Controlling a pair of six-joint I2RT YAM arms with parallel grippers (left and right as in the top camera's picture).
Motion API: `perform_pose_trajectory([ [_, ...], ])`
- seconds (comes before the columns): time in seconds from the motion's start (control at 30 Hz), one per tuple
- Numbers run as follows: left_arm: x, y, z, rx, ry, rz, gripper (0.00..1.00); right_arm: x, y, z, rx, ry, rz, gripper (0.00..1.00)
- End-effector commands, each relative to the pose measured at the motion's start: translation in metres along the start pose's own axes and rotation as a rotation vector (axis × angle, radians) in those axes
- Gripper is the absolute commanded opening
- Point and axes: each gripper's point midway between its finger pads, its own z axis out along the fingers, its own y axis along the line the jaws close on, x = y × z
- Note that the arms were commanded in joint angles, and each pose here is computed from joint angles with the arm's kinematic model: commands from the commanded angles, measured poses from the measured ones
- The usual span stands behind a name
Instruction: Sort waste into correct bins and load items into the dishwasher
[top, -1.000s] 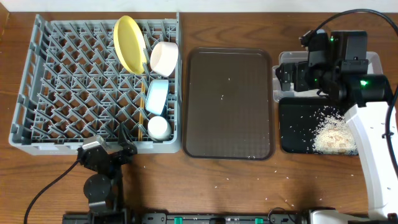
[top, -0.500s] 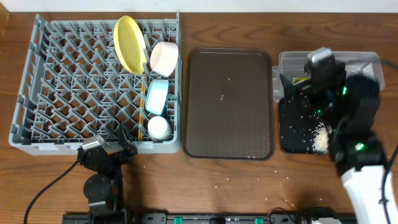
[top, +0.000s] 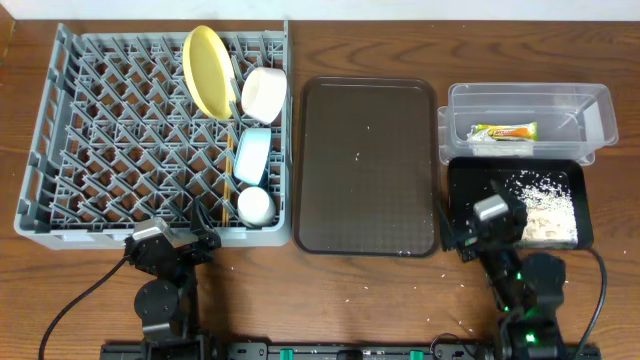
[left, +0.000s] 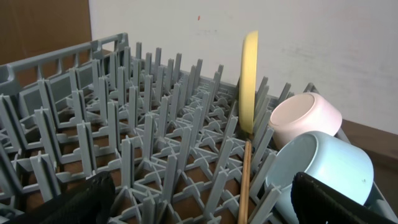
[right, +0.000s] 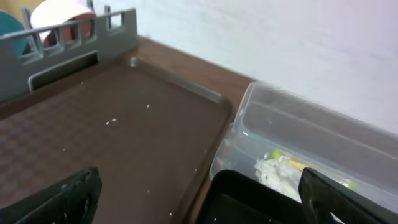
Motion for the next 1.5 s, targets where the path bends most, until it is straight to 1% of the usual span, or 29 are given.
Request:
perform_pose_trajectory([
  [0.0, 0.018, 0.003, 0.002, -0.007, 0.047, 0.024, 0.91, -0.001, 0.005, -0.008, 0.001, -0.062, -0.002, 0.99],
  [0.43, 0.018, 0.003, 0.002, -0.007, 0.047, 0.024, 0.91, 0.011, 0.008, -0.022, 0.008, -0.038, 0.014, 0.99],
  [0.6, 0.018, 0.003, 0.002, -0.007, 0.048, 0.024, 0.91, 0.003, -0.006, -0.027, 0.093, -0.075, 0.092, 0.99],
  [0.7, 0.018, 0.003, 0.002, -0.007, 0.047, 0.024, 0.91, -0.001, -0.012, -0.029, 0.127, -0.094, 0.108, 0.99],
  [1.47, 0.018, 0.003, 0.002, -0.007, 0.047, 0.024, 0.91, -0.001, -0.011, -0.029, 0.122, -0.095, 0.107, 0.99],
])
